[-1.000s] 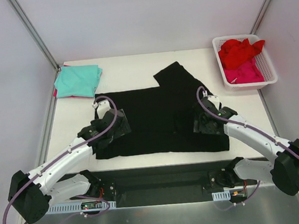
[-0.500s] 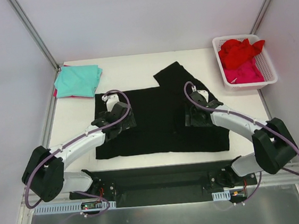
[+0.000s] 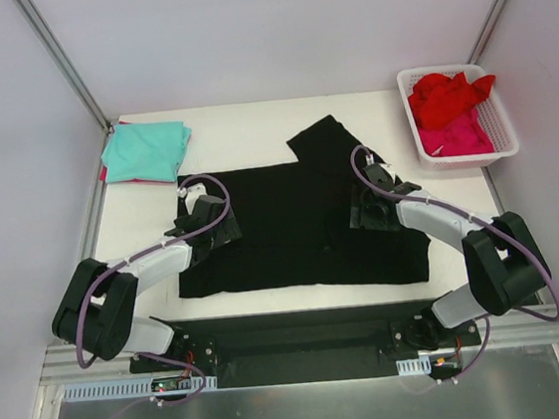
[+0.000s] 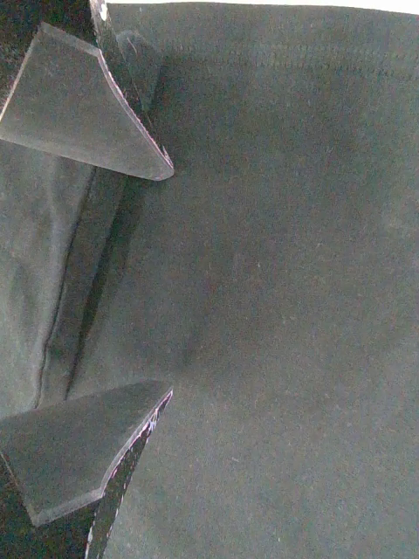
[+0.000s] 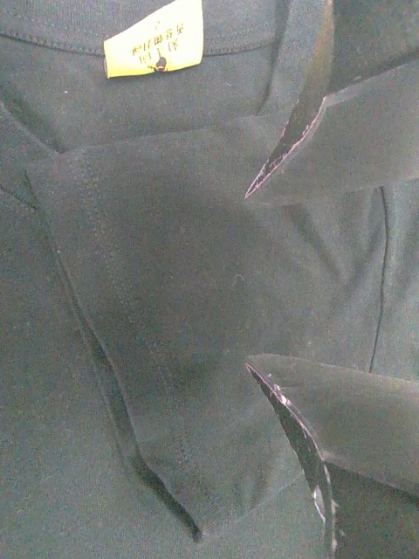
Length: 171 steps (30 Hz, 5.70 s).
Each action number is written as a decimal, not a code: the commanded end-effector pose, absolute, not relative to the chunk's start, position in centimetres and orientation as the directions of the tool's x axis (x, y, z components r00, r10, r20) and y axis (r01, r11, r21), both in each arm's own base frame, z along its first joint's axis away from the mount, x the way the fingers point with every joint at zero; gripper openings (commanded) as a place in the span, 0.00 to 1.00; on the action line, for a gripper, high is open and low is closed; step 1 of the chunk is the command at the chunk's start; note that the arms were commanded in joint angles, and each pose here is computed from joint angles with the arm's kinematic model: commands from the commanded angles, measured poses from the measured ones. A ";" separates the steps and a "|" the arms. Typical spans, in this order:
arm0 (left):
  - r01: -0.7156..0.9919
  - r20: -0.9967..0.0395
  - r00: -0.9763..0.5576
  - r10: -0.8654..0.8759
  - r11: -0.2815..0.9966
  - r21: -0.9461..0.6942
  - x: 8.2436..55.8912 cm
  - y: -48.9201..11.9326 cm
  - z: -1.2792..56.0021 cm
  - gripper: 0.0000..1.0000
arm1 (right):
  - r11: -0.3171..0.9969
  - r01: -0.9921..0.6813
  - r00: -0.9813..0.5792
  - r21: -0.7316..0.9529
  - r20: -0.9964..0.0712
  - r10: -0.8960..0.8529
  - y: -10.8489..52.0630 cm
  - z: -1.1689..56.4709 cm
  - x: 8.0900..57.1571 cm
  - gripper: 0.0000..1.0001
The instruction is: Fold and stack the t-shirts
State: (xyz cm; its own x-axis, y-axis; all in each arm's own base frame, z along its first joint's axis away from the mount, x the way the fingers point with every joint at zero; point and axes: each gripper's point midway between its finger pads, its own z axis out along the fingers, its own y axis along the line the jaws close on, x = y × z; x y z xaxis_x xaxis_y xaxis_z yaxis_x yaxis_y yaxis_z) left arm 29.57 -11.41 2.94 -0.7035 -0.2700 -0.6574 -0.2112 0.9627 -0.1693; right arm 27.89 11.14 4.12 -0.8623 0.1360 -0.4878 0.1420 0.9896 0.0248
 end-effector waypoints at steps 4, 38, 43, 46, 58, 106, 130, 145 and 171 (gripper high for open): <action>-0.164 -0.669 -0.688 -0.282 0.958 -0.236 30.8 -12.9 1.6 0.99 | 0.990 0.120 -0.862 0.067 -0.488 0.138 12.1 4.6 29.2 0.71; -0.208 -0.574 -0.773 -0.270 0.963 -0.172 22.8 -11.5 0.0 0.99 | 0.988 0.151 -0.896 0.039 -0.417 0.154 10.6 4.3 27.1 0.73; -0.210 -0.589 -0.769 -0.249 0.968 -0.135 23.3 -11.1 0.4 0.99 | 0.987 0.150 -0.894 0.053 -0.419 0.158 10.6 4.5 27.3 0.73; -0.214 -0.587 -0.769 -0.252 0.967 -0.136 23.3 -11.2 0.5 0.99 | 0.986 0.155 -0.905 0.064 -0.391 0.168 10.7 3.9 26.7 0.73; -0.231 -0.586 -0.772 -0.247 0.967 -0.104 23.1 -10.6 0.5 0.99 | 0.982 0.191 -0.925 0.005 -0.333 0.182 8.8 1.1 23.2 0.74; -0.171 -0.762 -0.597 -0.250 0.968 -0.184 37.2 -13.3 18.6 0.99 | 0.991 0.046 -0.806 0.122 -0.582 0.109 12.2 18.8 37.6 0.79; -0.165 -0.718 -0.570 -0.400 0.912 -0.377 44.4 -11.4 16.9 0.99 | 0.787 -0.286 -0.827 0.547 -0.556 0.086 16.6 12.0 56.1 0.85; -0.086 -0.722 -0.586 -0.369 0.914 -0.397 44.8 -12.7 15.5 0.98 | 0.724 -0.305 -0.826 0.619 -0.550 0.122 15.3 11.2 57.4 0.84; -0.107 -0.614 -0.690 -0.384 0.893 -0.437 44.1 -14.5 7.9 0.93 | 0.858 -0.127 -0.904 0.498 -0.413 0.106 12.1 7.5 52.7 0.82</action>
State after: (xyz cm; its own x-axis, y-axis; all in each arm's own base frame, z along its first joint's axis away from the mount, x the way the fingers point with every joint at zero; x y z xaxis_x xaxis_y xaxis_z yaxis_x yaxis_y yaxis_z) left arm 43.51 -13.60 6.64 -0.7102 -0.3780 -0.5939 -0.1349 0.9010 -0.4122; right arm 53.89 13.11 5.44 -0.9097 0.1206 -0.3974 -0.1291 0.8273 0.5467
